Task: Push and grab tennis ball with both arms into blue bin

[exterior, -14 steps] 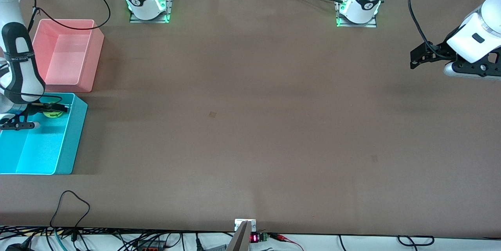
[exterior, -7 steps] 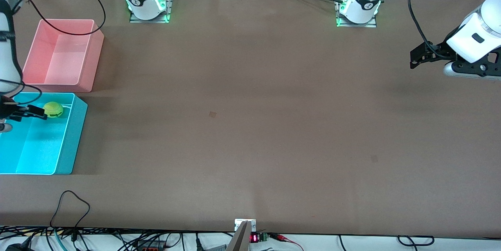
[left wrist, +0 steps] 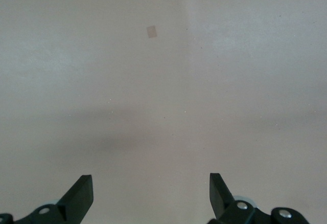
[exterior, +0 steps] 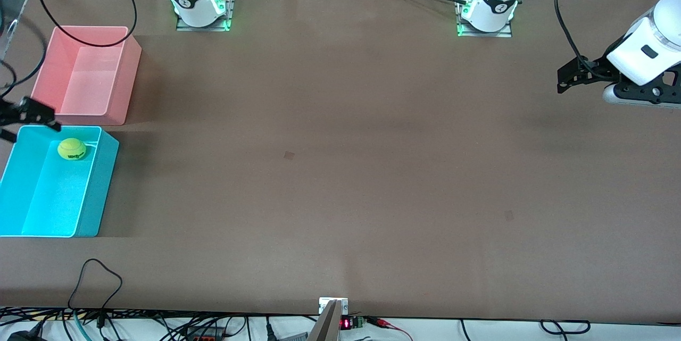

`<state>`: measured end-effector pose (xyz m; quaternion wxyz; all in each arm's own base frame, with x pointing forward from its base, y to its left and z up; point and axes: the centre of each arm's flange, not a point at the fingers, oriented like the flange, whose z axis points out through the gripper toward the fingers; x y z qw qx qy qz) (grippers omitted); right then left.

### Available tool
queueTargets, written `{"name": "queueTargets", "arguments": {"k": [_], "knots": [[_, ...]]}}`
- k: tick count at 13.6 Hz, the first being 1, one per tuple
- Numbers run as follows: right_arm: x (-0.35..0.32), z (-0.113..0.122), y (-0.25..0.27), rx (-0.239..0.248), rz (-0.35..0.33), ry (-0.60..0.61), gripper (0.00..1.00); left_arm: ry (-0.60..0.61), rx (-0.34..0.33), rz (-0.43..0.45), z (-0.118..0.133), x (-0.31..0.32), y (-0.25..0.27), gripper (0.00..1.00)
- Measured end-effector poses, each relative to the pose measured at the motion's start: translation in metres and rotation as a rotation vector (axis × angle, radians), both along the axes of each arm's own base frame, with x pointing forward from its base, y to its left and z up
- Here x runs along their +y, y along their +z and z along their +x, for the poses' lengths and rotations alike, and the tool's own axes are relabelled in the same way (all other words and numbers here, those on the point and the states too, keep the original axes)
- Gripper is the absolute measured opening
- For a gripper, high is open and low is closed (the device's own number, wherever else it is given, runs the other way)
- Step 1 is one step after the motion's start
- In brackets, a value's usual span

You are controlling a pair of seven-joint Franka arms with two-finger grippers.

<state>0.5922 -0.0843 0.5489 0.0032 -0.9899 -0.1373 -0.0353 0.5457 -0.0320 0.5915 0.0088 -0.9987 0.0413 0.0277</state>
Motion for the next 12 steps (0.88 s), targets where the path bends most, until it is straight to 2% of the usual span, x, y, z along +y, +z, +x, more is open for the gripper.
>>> {"name": "queueTargets", "arguments": {"k": [4, 6, 9, 12], "knots": [[0.084, -0.047, 0.06, 0.056, -0.003, -0.064, 1.0, 0.0, 0.0, 0.0, 0.0, 0.0, 0.0, 1.0], [0.102, -0.062, 0.074, 0.064, -0.003, -0.093, 1.0, 0.0, 0.0, 0.0, 0.0, 0.0, 0.0, 1.0], [0.102, -0.061, 0.073, 0.066, -0.006, -0.106, 1.0, 0.0, 0.001, 0.0, 0.0, 0.0, 0.0, 1.0], [0.098, -0.042, 0.064, 0.081, -0.043, -0.111, 1.0, 0.0, 0.001, 0.0, 0.0, 0.0, 0.0, 1.0]]}}
